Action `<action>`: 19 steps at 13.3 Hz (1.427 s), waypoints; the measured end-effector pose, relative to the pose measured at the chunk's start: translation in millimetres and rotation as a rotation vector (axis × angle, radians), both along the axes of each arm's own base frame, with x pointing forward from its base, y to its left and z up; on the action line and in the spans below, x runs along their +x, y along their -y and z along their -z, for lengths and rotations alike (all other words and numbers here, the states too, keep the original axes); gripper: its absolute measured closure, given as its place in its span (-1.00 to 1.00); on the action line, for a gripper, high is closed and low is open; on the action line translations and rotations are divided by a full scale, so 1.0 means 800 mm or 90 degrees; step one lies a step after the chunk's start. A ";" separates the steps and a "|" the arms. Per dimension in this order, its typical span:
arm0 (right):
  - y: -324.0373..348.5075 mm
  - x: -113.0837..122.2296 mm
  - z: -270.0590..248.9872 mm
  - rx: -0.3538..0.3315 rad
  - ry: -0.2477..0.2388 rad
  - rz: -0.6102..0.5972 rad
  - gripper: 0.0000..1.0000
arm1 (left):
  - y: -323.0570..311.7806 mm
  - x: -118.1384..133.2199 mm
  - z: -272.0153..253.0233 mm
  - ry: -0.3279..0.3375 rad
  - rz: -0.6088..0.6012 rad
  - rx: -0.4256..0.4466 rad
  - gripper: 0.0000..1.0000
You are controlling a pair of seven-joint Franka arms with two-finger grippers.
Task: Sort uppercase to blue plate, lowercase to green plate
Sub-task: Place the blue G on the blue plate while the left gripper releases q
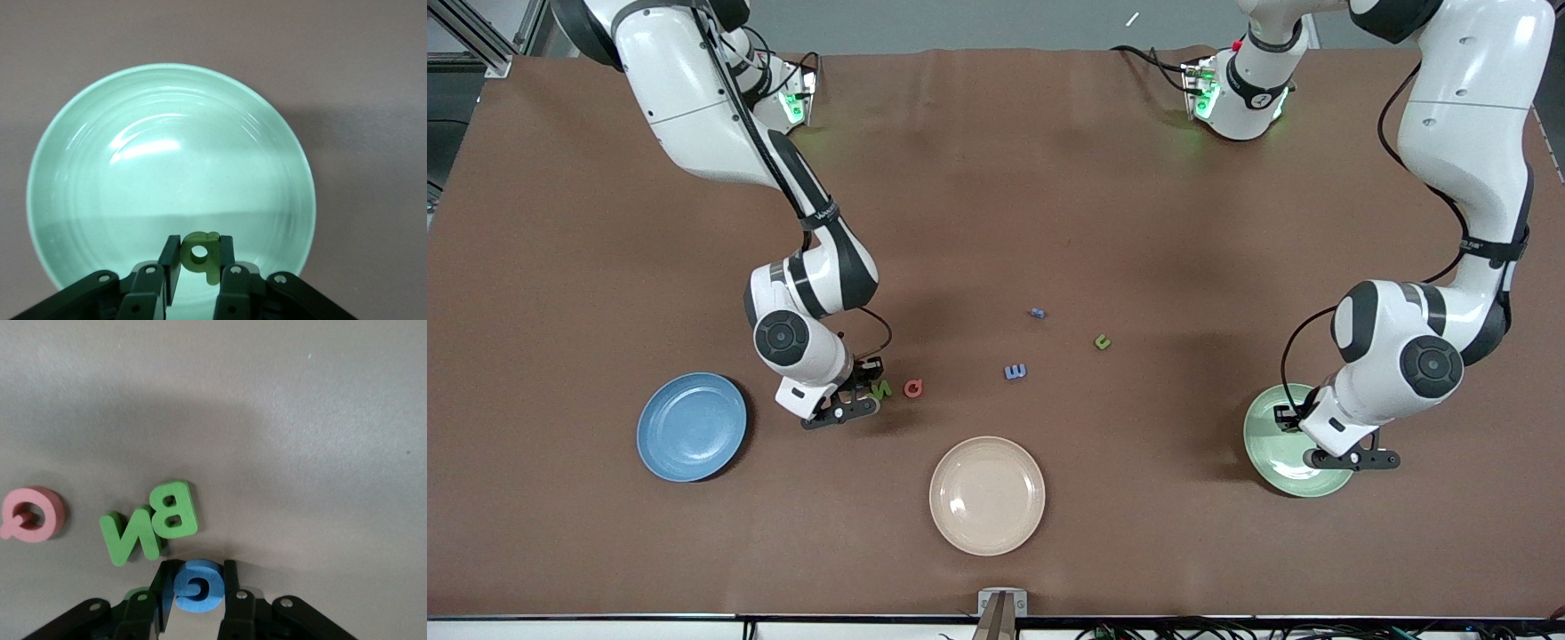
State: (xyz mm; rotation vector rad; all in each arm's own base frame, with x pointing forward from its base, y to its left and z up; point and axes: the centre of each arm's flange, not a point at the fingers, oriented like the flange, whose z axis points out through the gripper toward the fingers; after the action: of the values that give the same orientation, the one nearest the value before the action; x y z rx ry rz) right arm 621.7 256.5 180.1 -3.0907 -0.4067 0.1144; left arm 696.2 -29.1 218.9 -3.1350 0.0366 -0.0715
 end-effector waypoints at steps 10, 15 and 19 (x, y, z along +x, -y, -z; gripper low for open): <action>0.237 0.095 -0.123 0.009 0.054 -0.022 0.32 | 0.003 0.020 -0.019 0.034 -0.003 -0.007 -1.00; 0.375 0.093 -0.093 0.008 0.030 -0.088 0.32 | 0.080 0.006 -0.047 0.011 -0.067 -0.011 -1.00; 0.402 0.085 -0.057 0.001 0.004 -0.100 0.32 | 0.183 -0.024 -0.037 -0.007 -0.165 -0.021 -1.00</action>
State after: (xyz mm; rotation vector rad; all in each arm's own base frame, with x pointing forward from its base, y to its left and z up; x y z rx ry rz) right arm 690.1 -65.3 225.4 -3.0538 -0.6498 0.1070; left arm 677.2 -175.1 248.3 -3.1401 -0.3721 -0.0542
